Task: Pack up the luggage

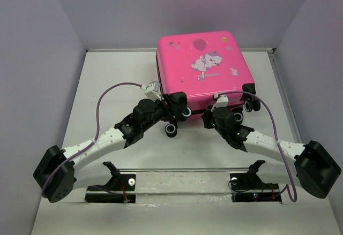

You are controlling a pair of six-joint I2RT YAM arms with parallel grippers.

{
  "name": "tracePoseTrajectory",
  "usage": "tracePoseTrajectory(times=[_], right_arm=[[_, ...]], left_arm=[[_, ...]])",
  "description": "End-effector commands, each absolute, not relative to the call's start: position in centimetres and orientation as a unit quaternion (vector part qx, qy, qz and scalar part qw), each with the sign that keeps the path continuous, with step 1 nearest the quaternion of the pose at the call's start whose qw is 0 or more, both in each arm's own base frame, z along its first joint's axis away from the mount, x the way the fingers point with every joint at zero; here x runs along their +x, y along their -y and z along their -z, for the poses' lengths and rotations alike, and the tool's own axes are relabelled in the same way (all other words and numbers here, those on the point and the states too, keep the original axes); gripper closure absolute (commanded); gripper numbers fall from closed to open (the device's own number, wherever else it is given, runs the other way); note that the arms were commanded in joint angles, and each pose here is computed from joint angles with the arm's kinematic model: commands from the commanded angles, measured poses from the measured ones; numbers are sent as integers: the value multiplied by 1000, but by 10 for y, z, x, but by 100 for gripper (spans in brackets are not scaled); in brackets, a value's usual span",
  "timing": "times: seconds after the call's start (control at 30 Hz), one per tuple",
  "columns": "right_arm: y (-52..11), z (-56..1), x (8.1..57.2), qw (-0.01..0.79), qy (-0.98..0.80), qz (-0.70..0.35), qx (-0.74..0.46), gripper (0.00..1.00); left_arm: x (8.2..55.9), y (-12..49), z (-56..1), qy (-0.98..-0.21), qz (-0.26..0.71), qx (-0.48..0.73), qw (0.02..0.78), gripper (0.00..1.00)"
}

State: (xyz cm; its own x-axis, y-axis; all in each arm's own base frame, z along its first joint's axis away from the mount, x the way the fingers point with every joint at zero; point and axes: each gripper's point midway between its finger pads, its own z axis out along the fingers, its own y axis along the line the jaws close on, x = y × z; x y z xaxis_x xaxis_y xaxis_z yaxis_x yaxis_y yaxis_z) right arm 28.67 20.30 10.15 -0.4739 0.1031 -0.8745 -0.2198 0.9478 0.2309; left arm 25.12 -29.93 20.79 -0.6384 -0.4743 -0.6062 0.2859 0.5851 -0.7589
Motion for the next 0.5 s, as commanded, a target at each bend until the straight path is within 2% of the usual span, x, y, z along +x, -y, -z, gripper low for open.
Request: tracePoseTrajectory(times=[0.0, 0.2, 0.33, 0.47], right_arm=[[-121, -113, 297, 534, -837, -45, 106, 93], [-102, -127, 293, 533, -833, -71, 128, 93], [-107, -119, 299, 519, -844, -61, 120, 93], [-120, -116, 300, 519, -842, -95, 110, 93]], left_arm=[[262, 281, -256, -725, 494, -51, 477, 94], [279, 235, -255, -719, 477, -76, 500, 94], [281, 223, -254, -720, 468, -80, 507, 94], [278, 226, -253, -721, 476, -73, 498, 94]])
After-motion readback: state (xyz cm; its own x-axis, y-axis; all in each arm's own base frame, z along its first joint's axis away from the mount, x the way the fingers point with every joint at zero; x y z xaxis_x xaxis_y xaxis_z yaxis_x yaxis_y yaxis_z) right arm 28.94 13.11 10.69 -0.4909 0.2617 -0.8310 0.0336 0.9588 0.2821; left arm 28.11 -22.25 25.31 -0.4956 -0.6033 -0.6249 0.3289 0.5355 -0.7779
